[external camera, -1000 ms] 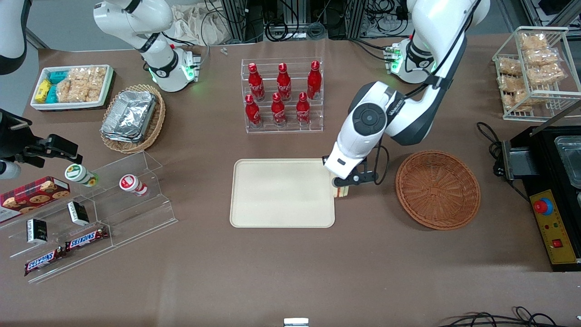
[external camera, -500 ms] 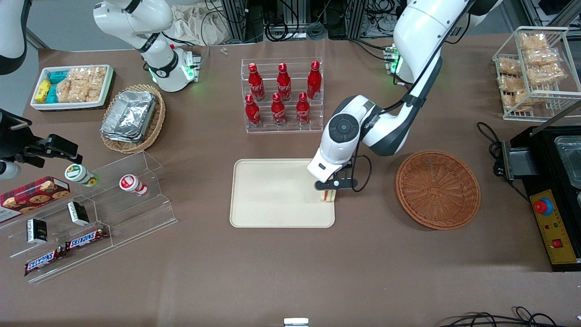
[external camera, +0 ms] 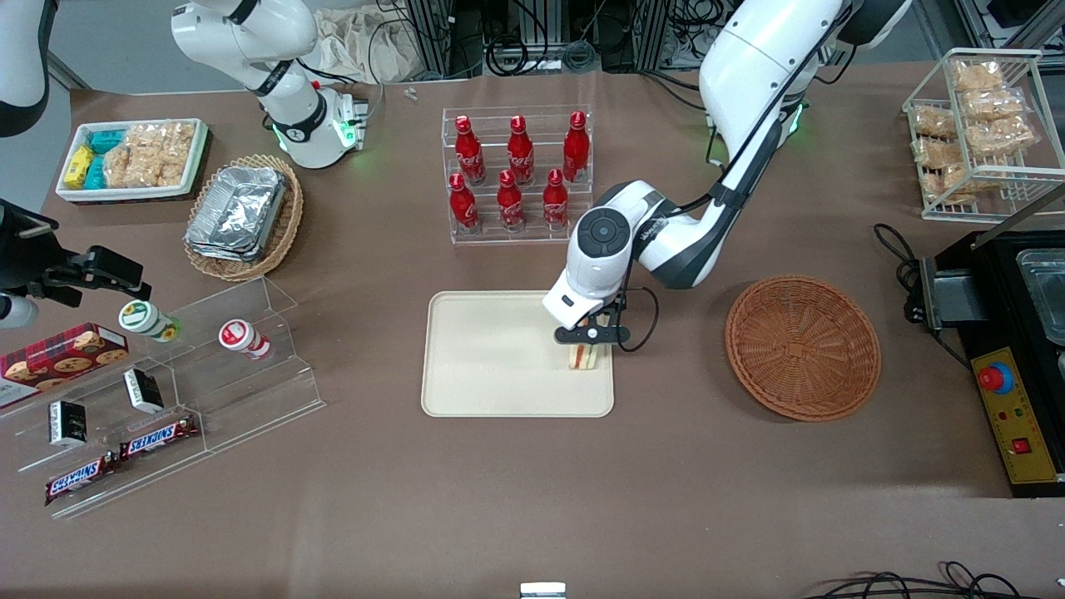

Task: Place sandwich from basket to tray
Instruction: 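Lower the sandwich onto the tray and open the left gripper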

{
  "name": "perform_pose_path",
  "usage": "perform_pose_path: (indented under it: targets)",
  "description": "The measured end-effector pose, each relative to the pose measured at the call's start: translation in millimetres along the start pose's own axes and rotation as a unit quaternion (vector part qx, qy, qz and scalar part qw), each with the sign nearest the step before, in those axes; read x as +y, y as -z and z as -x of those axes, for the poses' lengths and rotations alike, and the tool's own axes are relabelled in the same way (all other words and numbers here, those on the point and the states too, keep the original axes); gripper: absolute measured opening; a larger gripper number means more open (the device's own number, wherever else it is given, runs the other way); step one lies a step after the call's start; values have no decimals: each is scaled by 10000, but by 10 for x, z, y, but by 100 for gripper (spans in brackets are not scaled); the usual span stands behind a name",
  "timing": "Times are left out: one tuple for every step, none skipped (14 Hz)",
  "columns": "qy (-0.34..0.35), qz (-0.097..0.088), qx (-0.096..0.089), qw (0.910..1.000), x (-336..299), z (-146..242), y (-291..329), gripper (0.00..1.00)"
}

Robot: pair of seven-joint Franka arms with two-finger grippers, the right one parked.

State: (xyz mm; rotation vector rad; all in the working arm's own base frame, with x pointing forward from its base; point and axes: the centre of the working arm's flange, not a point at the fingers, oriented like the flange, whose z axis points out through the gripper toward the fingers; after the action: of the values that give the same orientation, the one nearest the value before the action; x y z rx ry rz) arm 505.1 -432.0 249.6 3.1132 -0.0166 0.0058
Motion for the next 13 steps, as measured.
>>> perform_pose_path:
  targets:
    - [-11,-42,44,10000,-16,-14,-20,19]
    - [-14,-64,73,10000,-33,-31,-42,19]
    - [-9,-70,80,9999,-47,-43,-64,19]
    - [-3,-75,74,9999,-55,-47,-91,19]
    - [11,-81,63,9999,-58,-47,-119,19]
    - [32,-90,52,9999,-60,-44,-146,19]
    - [39,-101,43,9999,-61,-41,-170,19]
    - [42,-106,40,9999,-61,-42,-185,25]
    - [42,-107,43,9999,-59,-45,-189,34]
    - [32,-117,53,9999,-59,-47,-193,43]
    - [20,-131,63,9999,-60,-48,-197,52]
    - [9,-140,71,9999,-61,-49,-200,62]
    - [3,-142,79,9999,-59,-52,-196,71]
